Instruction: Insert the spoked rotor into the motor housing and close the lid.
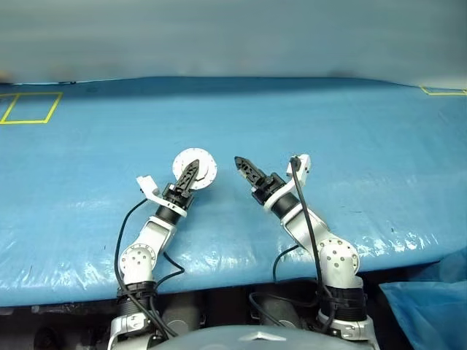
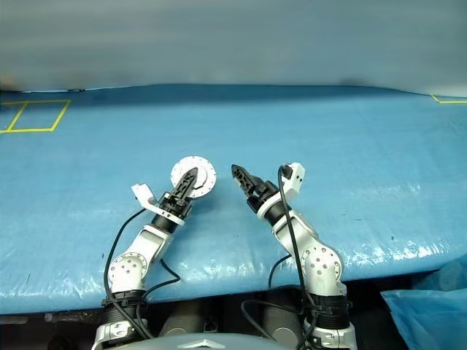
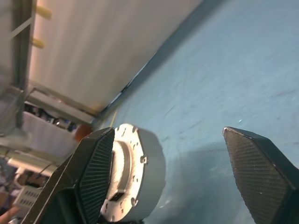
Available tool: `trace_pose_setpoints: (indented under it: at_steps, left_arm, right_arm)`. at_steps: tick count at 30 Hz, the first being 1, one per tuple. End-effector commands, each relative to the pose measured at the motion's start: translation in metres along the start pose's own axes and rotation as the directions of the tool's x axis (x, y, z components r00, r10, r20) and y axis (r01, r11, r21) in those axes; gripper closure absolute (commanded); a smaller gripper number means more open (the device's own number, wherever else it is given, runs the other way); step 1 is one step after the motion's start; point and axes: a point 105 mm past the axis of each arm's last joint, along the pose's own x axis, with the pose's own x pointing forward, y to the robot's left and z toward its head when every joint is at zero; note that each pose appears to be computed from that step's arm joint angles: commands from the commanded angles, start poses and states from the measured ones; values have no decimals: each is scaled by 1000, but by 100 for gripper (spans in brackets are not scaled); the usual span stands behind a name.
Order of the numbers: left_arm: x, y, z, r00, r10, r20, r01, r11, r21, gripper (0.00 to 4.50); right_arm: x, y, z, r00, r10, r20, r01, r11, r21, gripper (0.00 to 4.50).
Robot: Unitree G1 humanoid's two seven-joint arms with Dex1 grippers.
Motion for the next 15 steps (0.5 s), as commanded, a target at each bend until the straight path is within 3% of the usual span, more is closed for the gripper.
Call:
trace_pose_setpoints:
  at_steps: [1, 6, 10, 15]
  left_arm:
    - [14, -14, 9, 996, -48, 71, 47, 999, 18, 186]
    - [19, 2, 45, 974, 60, 220, -82, 992, 92, 186]
    - [23, 18, 88, 923, 168, 345, -220, 969, 116, 186]
    - [30, 33, 120, 848, 300, 438, -401, 902, 158, 186]
  right_arm:
    - [1, 4, 12, 999, 5, 48, 0, 994, -110, 67]
    - [-1, 2, 6, 1000, 3, 15, 1, 971, -238, 67]
    - [-6, 2, 3, 1000, 18, -1, -17, 971, -238, 67]
    - [-8, 4, -1, 999, 31, -24, -36, 963, -267, 67]
